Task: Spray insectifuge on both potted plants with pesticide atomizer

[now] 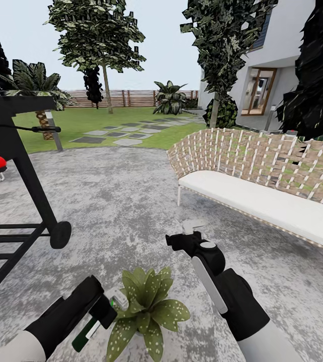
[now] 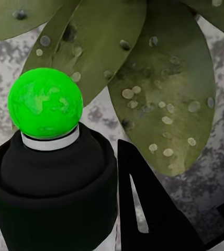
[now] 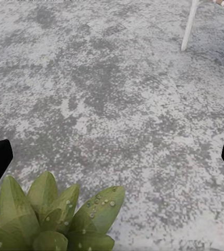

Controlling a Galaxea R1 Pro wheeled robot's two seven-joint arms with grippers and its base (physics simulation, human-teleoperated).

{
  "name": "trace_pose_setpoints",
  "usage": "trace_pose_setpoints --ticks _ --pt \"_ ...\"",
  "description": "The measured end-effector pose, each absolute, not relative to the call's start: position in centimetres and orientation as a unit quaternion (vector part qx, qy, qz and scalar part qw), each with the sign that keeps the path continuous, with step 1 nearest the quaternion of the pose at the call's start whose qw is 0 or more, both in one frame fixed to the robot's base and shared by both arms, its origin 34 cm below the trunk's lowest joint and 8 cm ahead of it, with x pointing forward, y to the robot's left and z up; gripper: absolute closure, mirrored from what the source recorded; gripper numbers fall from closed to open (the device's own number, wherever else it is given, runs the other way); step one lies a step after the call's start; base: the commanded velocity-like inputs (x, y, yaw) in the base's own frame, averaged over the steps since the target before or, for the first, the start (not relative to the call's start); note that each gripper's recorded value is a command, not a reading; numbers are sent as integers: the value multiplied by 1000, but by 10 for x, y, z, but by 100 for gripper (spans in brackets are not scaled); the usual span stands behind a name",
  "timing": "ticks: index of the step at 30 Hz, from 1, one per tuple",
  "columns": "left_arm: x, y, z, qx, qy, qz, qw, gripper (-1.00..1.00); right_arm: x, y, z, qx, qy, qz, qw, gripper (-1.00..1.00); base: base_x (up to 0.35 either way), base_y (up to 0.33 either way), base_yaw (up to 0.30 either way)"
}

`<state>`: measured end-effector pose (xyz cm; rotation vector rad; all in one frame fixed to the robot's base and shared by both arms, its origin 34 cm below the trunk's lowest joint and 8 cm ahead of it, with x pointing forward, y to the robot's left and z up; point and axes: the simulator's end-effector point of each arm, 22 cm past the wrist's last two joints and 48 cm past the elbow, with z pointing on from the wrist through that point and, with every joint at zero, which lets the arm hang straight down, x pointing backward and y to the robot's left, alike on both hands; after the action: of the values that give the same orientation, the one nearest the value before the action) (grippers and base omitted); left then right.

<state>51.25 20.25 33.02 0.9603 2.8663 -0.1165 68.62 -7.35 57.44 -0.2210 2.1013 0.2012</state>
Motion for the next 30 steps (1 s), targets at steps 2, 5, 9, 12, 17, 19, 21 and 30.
trace_pose_setpoints --ticks 2,5,9,12,17,19,21,30 --pt "517 202 333 317 945 -37 62 100 686 -73 574 -91 864 83 488 -100 0 0 0" --pt "528 202 340 317 945 -35 71 100 686 -74 575 -91 864 83 488 -100 0 0 0" --pt "530 221 340 310 948 -25 69 100 686 -74 573 -90 865 83 486 -100 0 0 0" --pt "532 242 341 306 950 -10 67 100 686 -73 573 -90 865 83 486 -100 0 0 0" --pt "535 285 346 283 957 8 64 100 686 -74 573 -90 865 84 486 -100 0 0 0" --pt "539 304 350 273 959 16 68 100 686 -72 574 -92 865 86 486 -100 0 0 0" --pt "538 306 350 273 959 -7 72 100 686 -73 575 -92 864 86 487 -100 0 0 0" --pt "528 317 331 286 955 -28 68 100 686 -75 575 -91 865 84 486 -100 62 115 -94"
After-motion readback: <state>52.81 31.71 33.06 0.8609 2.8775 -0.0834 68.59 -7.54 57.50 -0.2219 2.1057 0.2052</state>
